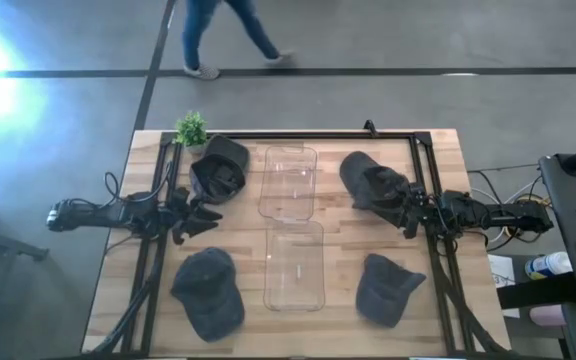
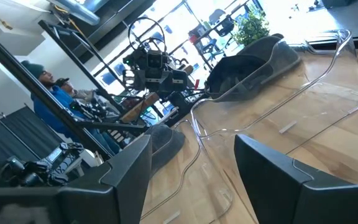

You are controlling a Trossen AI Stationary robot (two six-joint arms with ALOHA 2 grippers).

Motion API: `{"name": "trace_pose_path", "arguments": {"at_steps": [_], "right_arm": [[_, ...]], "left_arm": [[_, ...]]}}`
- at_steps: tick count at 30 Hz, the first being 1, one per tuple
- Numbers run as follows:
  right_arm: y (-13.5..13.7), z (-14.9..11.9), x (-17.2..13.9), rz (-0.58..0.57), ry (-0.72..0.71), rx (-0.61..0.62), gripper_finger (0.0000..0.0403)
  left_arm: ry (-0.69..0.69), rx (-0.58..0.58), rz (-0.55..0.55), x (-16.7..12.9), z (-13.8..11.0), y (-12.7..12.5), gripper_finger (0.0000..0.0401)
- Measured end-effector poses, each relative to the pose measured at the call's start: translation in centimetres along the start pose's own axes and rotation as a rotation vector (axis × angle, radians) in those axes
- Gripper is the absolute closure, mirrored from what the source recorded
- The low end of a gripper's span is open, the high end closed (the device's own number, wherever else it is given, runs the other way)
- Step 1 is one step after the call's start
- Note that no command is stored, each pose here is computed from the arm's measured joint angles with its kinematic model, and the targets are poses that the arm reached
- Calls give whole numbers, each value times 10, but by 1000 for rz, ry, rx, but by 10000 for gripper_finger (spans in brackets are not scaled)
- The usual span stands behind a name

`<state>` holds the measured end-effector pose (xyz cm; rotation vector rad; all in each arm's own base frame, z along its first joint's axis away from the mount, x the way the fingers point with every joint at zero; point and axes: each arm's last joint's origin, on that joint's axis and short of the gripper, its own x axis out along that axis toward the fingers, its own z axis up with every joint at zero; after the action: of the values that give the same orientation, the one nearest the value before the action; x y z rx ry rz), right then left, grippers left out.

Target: Pick & Place hat

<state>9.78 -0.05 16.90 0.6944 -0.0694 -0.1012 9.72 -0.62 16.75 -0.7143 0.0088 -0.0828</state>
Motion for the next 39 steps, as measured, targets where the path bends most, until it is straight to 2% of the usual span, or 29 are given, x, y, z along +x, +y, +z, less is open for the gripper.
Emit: {"name": "trace_pose_path", "arguments": {"at_steps": [13,14,17,19,24,28,33,36,39], "right_arm": [[0,0,0,1,-1,3,179],[0,1,0,5,-5,34,179],[3,4,0,37,-36,298,179],[3,7,0,12,-108,395,179],[6,19,-1,-33,-328,433,179],[14,28,3,-68,-329,394,179],[25,40,20,-212,-267,273,179],[30,49,32,-423,-201,120,179],[34,57,41,-689,-121,4,179]], "left_arm": [[0,0,0,0,0,0,215],[0,0,0,0,0,0,215],[0,0,0,0,0,0,215],[0,0,0,0,0,0,215],[0,0,0,0,0,0,215],[-2,0,-1,0,0,0,215],[-3,0,-3,0,0,0,215],[-3,0,-3,0,0,0,215],[-3,0,-3,0,0,0,215]]}}
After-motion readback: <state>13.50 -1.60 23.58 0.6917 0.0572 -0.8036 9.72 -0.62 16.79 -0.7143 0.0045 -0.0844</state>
